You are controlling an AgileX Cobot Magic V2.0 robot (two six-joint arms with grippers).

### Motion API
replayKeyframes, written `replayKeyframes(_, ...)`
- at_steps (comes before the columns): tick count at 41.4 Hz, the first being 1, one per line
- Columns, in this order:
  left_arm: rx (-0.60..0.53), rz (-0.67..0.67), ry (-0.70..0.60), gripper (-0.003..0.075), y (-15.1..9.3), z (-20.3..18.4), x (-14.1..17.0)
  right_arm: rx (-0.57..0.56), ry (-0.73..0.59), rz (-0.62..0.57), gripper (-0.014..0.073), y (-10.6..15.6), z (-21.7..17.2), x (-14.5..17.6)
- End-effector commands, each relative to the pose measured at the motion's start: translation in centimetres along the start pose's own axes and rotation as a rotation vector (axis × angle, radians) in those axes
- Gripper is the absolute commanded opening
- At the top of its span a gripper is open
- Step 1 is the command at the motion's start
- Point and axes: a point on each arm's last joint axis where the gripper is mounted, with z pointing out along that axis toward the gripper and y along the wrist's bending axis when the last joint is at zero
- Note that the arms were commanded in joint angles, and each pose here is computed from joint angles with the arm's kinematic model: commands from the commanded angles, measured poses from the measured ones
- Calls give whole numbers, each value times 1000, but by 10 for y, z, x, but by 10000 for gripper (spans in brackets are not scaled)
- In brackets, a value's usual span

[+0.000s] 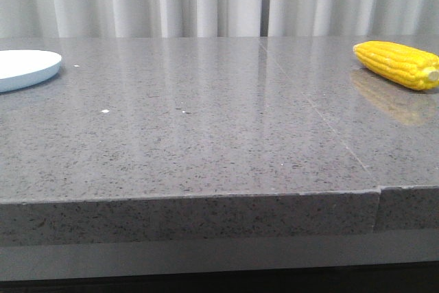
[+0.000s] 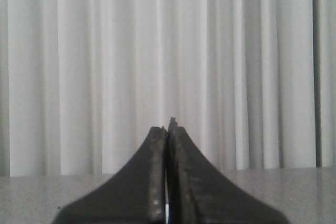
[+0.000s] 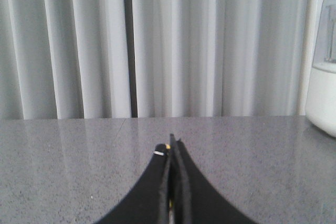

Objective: Place corn on plate with both arms

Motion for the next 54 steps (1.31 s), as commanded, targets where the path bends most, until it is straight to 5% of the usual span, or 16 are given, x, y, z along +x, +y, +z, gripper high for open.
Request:
replayKeyframes(1, -1, -17, -34, -20, 1, 9, -36, 1, -21, -14, -120, 3, 9, -35)
replayKeyframes(9, 4, -17, 182, -20, 1, 36, -60, 16, 171, -13, -120, 5, 37, -62)
replayKeyframes(19, 8, -17, 416, -20, 0, 66, -41, 38, 459, -13, -120, 3, 76, -40)
replayKeyframes(40, 8, -11, 547, -8, 0, 79, -11, 47, 612, -19, -83, 1, 107, -16)
replayKeyframes(43, 8, -11, 551, 61, 0, 79, -10, 45, 616, -26, 22, 1, 108, -15)
replayKeyframes(50, 7, -7, 553, 416, 0, 79, -10, 39, 641, -49, 384, 1, 107, -13)
replayKeyframes(54, 6, -1, 558, 536, 0, 79, -10, 40, 645, -49, 478, 1, 107, -13)
